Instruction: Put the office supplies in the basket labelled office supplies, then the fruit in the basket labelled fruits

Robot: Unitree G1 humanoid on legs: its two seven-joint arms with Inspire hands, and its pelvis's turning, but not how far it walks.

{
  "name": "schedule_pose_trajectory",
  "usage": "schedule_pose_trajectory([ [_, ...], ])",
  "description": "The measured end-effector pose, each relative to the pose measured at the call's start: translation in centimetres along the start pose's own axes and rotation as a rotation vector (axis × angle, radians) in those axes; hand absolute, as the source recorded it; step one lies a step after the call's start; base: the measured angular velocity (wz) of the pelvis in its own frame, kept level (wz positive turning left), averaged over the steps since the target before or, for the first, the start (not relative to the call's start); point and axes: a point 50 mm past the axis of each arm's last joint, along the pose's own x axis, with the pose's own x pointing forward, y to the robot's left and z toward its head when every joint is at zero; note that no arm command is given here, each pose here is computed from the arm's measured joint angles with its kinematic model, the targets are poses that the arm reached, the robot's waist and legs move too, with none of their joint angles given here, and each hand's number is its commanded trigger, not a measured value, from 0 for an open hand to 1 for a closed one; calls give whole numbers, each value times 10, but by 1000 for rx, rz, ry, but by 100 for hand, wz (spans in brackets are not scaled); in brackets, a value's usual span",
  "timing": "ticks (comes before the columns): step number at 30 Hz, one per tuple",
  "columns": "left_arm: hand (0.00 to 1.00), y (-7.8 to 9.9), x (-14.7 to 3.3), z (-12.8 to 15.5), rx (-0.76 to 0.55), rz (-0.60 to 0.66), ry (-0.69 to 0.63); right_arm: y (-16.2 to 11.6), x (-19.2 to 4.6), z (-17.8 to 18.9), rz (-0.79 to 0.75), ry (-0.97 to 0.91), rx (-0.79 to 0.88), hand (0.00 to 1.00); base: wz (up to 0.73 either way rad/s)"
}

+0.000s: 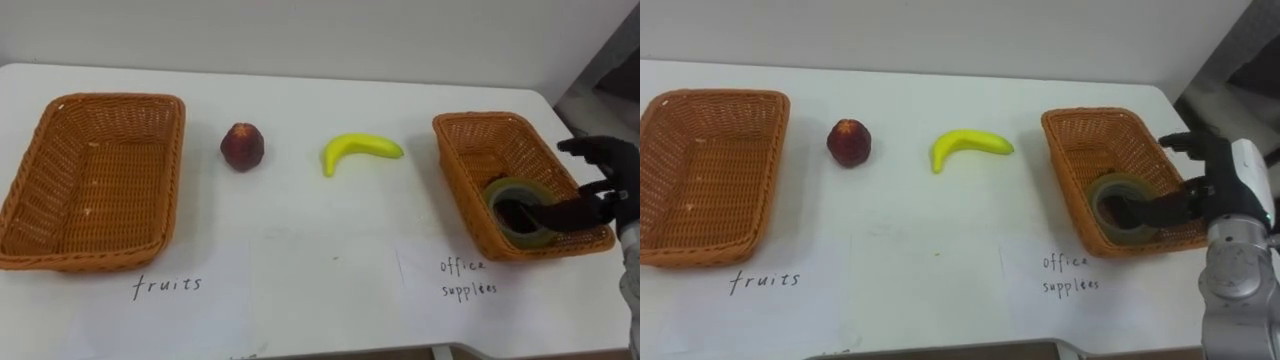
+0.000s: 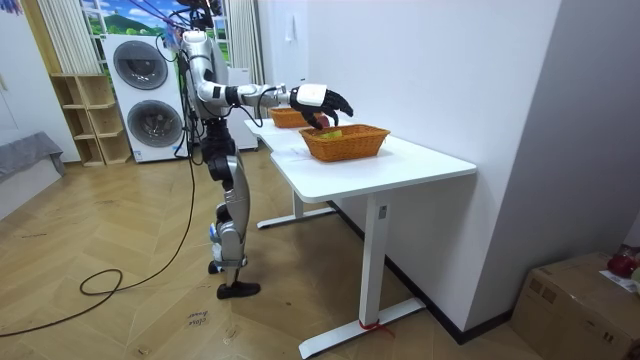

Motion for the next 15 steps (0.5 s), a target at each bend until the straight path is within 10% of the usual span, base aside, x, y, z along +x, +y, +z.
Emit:
schedule_pose_trajectory([
  [15,0,0,0,1,-1,3,-2,-1,0,0,-13,-1,8,0,0],
])
